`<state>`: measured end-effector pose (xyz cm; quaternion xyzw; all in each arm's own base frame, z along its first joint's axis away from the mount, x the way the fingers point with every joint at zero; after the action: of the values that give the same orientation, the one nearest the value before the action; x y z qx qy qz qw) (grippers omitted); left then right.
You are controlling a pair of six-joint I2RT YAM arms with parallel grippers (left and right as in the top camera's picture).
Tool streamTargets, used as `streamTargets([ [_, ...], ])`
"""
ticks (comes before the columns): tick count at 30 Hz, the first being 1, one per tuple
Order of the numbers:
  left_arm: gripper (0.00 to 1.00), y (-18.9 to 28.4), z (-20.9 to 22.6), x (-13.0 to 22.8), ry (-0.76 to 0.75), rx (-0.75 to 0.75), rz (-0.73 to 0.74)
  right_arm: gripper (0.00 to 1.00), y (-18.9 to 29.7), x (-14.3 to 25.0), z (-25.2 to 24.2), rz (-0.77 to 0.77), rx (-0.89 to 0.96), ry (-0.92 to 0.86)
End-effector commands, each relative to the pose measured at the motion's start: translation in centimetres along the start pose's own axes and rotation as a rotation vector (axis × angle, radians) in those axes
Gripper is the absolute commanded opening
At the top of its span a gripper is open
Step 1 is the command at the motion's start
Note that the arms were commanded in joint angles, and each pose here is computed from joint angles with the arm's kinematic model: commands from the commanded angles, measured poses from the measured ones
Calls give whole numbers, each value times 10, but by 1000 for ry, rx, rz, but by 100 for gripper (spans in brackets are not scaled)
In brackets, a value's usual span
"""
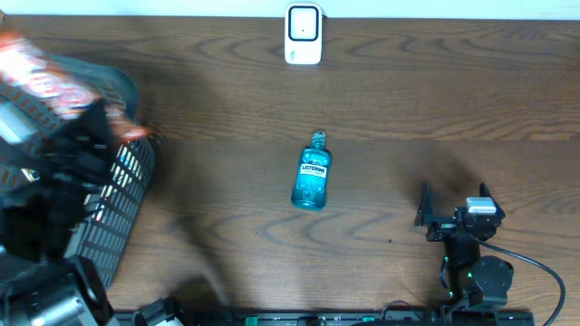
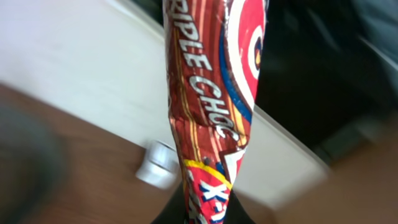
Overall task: Scan the item barcode
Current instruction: 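Grasp the orange chocolate bar wrapper with the left gripper, then place the chocolate bar on the table left of the bottle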
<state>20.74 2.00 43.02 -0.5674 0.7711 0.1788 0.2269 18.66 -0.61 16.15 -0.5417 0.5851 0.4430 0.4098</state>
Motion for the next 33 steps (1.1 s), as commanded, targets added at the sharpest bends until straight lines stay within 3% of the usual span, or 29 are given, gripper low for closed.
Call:
streamTargets([
  [1, 7, -16, -24, 33, -62, 118, 173, 99, 0, 0, 1, -2, -3, 5],
  [5, 7, -45, -21, 75, -118, 79, 323, 99, 0, 0, 1, -2, -3, 5],
  [12, 7, -95, 33, 152, -265, -294, 511, 99, 0, 0, 1, -2, -3, 5],
  [17, 7, -127, 70, 199, -374, -456, 639, 99, 0, 0, 1, -2, -3, 5],
  [25, 7, -172, 144, 260, -316, -660, 778, 99, 0, 0, 1, -2, -3, 5],
  [33, 7, -184, 195, 308, -253, -804, 860, 99, 0, 0, 1, -2, -3, 5],
])
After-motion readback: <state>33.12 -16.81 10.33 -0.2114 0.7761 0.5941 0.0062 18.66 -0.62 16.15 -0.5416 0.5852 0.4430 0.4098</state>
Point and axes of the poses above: each gripper's point midway between its finger pads, its own y axis back along the fingers, its own z axis along the line the jaws close on, x = y × z, the point moved 6 cm from there along y, back along the fingers, and after that the axes turned 14 degrees about y, right-handed, at the moved point
